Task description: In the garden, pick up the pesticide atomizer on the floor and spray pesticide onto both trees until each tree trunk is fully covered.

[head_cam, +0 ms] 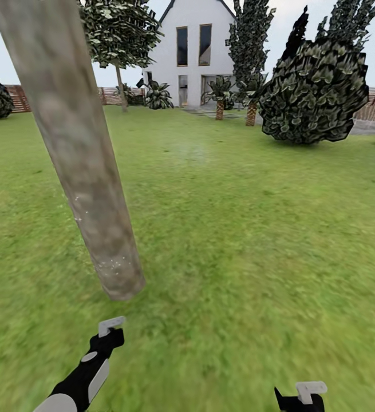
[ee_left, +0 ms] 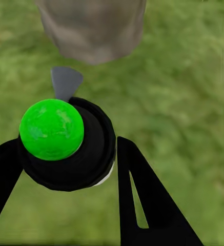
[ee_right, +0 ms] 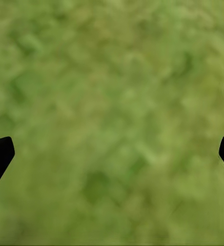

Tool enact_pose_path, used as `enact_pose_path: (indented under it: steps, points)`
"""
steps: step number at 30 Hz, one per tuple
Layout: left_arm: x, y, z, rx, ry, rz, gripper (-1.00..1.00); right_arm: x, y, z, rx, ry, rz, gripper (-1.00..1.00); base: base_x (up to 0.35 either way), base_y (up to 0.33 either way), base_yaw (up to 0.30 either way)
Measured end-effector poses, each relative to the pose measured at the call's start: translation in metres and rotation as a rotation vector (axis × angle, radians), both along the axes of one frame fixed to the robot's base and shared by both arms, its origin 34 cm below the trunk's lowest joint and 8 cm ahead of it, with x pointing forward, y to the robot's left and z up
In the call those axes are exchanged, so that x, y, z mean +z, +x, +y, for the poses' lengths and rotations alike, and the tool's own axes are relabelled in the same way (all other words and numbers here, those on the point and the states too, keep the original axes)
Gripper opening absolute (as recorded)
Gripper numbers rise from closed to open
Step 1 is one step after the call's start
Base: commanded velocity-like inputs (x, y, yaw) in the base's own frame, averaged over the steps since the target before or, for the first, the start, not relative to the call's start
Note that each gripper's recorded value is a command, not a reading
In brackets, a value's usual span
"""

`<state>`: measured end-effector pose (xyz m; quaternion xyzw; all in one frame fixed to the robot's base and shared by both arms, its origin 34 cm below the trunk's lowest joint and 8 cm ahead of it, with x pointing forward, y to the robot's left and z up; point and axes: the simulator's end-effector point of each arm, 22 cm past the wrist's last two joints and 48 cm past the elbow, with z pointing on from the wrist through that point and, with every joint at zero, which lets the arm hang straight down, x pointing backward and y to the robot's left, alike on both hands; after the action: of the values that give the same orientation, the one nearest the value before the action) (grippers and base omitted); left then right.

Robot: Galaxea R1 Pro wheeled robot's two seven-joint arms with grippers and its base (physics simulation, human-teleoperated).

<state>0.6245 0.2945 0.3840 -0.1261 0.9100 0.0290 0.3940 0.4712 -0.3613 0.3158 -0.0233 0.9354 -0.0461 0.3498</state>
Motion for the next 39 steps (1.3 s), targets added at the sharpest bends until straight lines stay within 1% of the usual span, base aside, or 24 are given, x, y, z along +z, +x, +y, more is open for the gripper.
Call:
enact_pose_path:
  steps: [3, 4, 5, 6, 7, 8, 9, 12, 13, 17, 19, 21, 22, 23, 24, 25, 27, 29, 33, 34, 35, 36, 38, 39]
  points:
    - [0.004, 0.004, 0.0, -0.003, 0.002, -0.01, -1.0, 0.0, 0.0, 0.0, 0.0, 0.0, 0.0, 1.0, 0.066, -0.191, 0.254]
    - [0.018, 0.019, -0.002, -0.022, 0.009, -0.048, -1.0, 0.0, 0.0, -0.001, -0.002, -0.001, 0.0, 1.0, 0.003, -0.01, 0.068]
    - [0.06, 0.056, -0.006, -0.056, 0.031, -0.146, -1.0, 0.0, 0.0, -0.001, -0.003, -0.002, -0.001, 1.0, 0.001, -0.002, 0.011]
    - [0.086, 0.076, -0.012, -0.094, 0.035, -0.149, -1.0, 0.001, 0.0, -0.001, -0.004, -0.002, -0.002, 1.0, 0.0, -0.001, 0.006]
    - [0.089, 0.077, -0.013, -0.101, 0.032, -0.127, -1.0, 0.0, 0.0, -0.002, -0.004, -0.003, -0.002, 1.0, 0.0, 0.0, 0.003]
    - [0.101, 0.083, -0.013, -0.107, 0.032, -0.129, -1.0, 0.001, 0.0, -0.002, -0.004, -0.002, -0.002, 1.0, 0.0, 0.0, 0.0]
    - [0.117, 0.09, -0.006, -0.111, 0.04, -0.117, -1.0, 0.001, 0.0, -0.001, -0.004, -0.002, -0.002, 1.0, 0.0, 0.0, 0.0]
    - [0.147, 0.097, 0.043, -0.099, 0.1, -0.124, -1.0, 0.0, 0.0, -0.001, -0.001, -0.002, -0.002, 1.0, 0.0, 0.0, 0.0]
    - [0.152, 0.099, 0.045, -0.11, 0.1, -0.131, -1.0, 0.0, 0.0, -0.001, -0.001, -0.002, -0.002, 1.0, 0.0, 0.0, 0.0]
    - [0.176, 0.111, 0.01, -0.212, 0.075, -0.179, -1.0, 0.0, 0.0, 0.001, -0.001, 0.0, -0.001, 1.0, 0.0, 0.0, 0.0]
    - [0.201, 0.115, -0.005, -0.245, 0.069, -0.182, -1.0, 0.0, 0.0, 0.001, -0.002, 0.001, 0.0, 1.0, 0.0, 0.0, 0.0]
    - [0.219, 0.113, -0.01, -0.257, 0.072, -0.2, -1.0, 0.0, 0.0, 0.001, -0.001, 0.001, 0.0, 1.0, 0.0, 0.0, 0.0]
    - [0.219, 0.107, -0.005, -0.254, 0.081, -0.197, -1.0, 0.0, 0.0, 0.0, -0.001, 0.0, 0.001, 1.0, 0.0, 0.0, 0.0]
    - [0.218, 0.105, 0.011, -0.225, 0.087, -0.191, -1.0, 0.0, 0.0, 0.0, -0.001, 0.0, 0.001, 1.0, 0.0, 0.0, 0.0]
    - [0.219, 0.104, 0.025, -0.191, 0.082, -0.192, -1.0, 0.0, 0.0, 0.0, -0.001, 0.0, 0.001, 1.0, 0.0, 0.0, 0.0]
    - [0.221, 0.102, 0.049, -0.134, 0.078, -0.195, -1.0, 0.0, 0.0, 0.0, -0.001, 0.0, 0.001, 1.0, 0.0, 0.0, 0.0]
    - [0.221, 0.1, 0.062, -0.103, 0.072, -0.198, -1.0, 0.0, 0.0, 0.0, -0.001, -0.001, 0.0, 1.0, 0.0, 0.0, 0.0]
    - [0.221, 0.099, 0.065, -0.096, 0.072, -0.197, -1.0, 0.0, 0.0, 0.0, -0.001, -0.001, 0.0, 1.0, 0.0, 0.0, 0.0]
    - [0.215, 0.097, 0.055, -0.109, 0.057, -0.172, -1.0, 0.0, 0.0, 0.0, -0.001, 0.0, 0.0, 1.0, 0.0, 0.0, 0.0]
    - [0.208, 0.095, 0.038, -0.144, 0.043, -0.139, -1.0, 0.0, 0.0, 0.0, -0.001, 0.0, 0.0, 1.0, 0.0, 0.0, 0.0]
    - [0.204, 0.095, 0.022, -0.184, 0.046, -0.12, -1.0, 0.0, 0.0, 0.0, -0.001, 0.0, 0.0, 1.0, 0.0, 0.0, 0.0]
    - [0.203, 0.094, 0.017, -0.202, 0.055, -0.112, -1.0, 0.0, 0.0, 0.0, -0.001, 0.0, 0.0, 1.0, 0.0, 0.0, 0.0]
    - [0.194, 0.09, 0.027, -0.204, 0.076, -0.084, -1.0, 0.0, 0.0, 0.0, 0.0, 0.0, 0.0, 1.0, 0.0, 0.0, 0.0]
    - [0.181, 0.083, 0.044, -0.213, 0.094, -0.045, -1.0, 0.0, 0.0, 0.0, 0.0, 0.0, 0.0, 1.0, 0.0, 0.0, 0.0]
